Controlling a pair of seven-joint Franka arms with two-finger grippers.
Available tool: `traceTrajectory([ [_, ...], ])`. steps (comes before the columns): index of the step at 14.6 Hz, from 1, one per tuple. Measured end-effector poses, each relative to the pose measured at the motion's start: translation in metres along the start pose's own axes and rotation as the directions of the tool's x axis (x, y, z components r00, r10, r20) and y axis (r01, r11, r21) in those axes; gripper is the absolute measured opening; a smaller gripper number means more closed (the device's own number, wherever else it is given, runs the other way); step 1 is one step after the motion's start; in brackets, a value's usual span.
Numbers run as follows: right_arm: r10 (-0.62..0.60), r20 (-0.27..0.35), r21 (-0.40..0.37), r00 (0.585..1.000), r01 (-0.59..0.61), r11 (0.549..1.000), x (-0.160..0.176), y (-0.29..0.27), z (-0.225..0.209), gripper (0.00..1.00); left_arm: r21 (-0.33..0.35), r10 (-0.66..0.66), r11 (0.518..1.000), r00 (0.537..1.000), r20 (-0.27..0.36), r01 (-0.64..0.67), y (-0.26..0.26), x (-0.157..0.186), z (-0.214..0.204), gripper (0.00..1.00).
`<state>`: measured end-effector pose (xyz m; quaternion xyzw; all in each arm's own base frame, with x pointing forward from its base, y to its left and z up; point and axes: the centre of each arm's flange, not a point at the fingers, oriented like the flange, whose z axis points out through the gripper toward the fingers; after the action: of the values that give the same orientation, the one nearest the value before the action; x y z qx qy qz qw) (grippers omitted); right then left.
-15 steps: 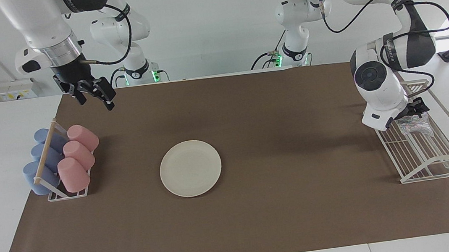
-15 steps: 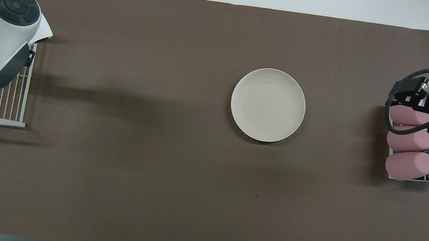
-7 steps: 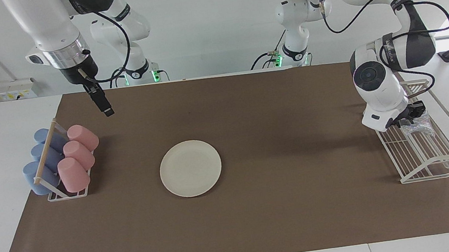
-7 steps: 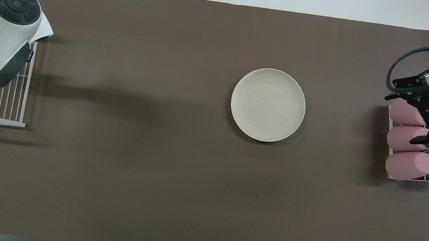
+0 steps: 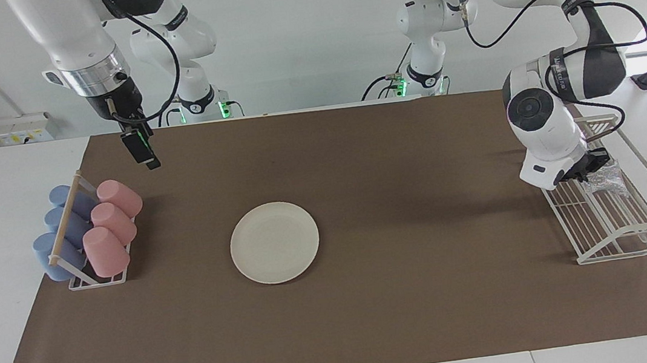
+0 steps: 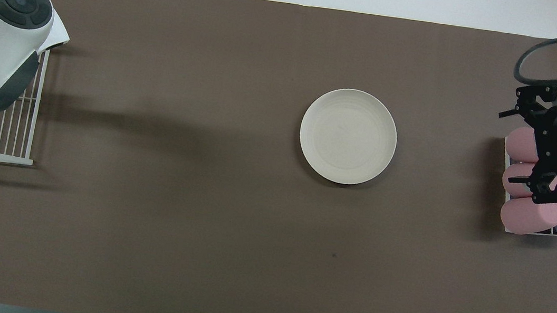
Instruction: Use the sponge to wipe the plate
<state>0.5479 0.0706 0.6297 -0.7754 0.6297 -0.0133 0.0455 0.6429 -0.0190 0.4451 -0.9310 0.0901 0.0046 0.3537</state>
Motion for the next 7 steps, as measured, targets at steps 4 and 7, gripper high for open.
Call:
traceTrajectory([
  [4, 0.014, 0.004, 0.025, 1.000, -0.014, 1.000, -0.024, -0.004, -0.001, 1.00, -0.120, -0.102, 0.987, 0.994, 0.047, 0.107, -0.030, -0.001, -0.034, 0.03],
  [7, 0.053, 0.006, 0.019, 0.999, -0.054, 0.998, -0.029, -0.004, 0.001, 1.00, -0.269, -0.162, 0.945, 0.982, 0.101, 0.184, -0.055, -0.009, -0.074, 0.03],
])
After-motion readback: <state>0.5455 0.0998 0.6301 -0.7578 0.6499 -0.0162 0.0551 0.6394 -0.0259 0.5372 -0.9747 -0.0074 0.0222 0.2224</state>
